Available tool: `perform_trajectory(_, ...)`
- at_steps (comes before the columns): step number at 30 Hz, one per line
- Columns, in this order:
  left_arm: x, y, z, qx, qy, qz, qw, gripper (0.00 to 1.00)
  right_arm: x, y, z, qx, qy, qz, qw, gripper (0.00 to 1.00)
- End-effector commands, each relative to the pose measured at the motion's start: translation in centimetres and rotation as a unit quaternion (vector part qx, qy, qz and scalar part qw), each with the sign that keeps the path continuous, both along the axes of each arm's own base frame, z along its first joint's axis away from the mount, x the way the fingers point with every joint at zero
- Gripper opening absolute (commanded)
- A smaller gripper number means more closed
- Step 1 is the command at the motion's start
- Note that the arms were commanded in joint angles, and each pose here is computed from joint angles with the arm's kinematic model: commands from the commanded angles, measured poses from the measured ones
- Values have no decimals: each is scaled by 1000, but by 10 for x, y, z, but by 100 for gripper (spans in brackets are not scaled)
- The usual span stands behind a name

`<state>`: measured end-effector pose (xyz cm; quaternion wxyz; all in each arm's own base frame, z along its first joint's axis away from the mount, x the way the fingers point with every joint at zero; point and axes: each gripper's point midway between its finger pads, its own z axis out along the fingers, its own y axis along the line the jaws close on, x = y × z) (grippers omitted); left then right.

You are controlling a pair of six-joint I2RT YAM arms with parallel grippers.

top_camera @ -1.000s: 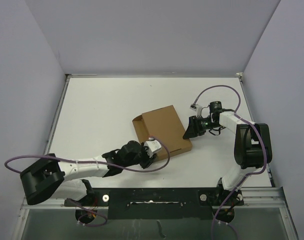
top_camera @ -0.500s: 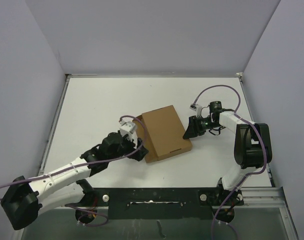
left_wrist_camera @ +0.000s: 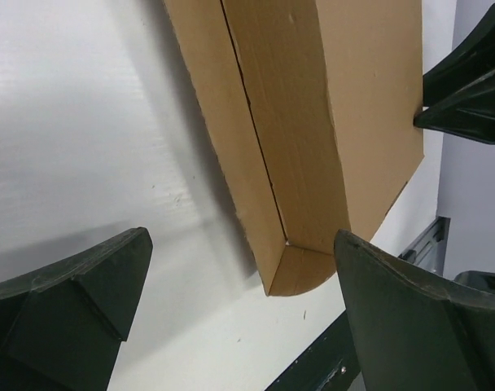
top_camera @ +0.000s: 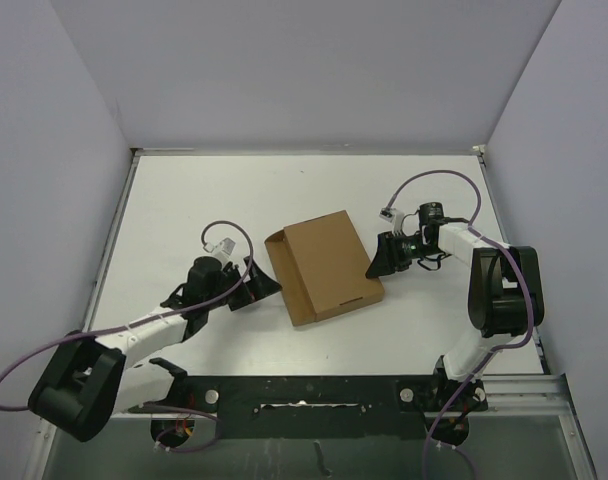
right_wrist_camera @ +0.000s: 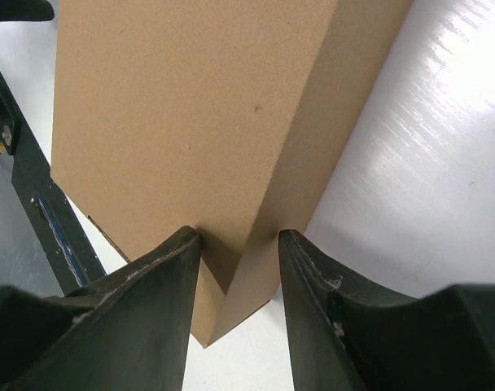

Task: Fold the paper box

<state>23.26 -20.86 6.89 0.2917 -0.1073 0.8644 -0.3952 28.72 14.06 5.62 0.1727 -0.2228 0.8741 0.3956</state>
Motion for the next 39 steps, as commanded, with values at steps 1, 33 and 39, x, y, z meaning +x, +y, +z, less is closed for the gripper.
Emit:
perform_trajectory(1,31,-21,33,-68,-63,0,996,96,9,-19,-27,-75,-17,3,997,42)
perform_trajectory(33,68,-67,1,-119,-30,14,992,98,9,-16,-28,-69,-14,7,997,41)
perform_trajectory(39,69,-76,-4,-99,0,23,995,92,8,-15,-28,-70,-15,11,997,41)
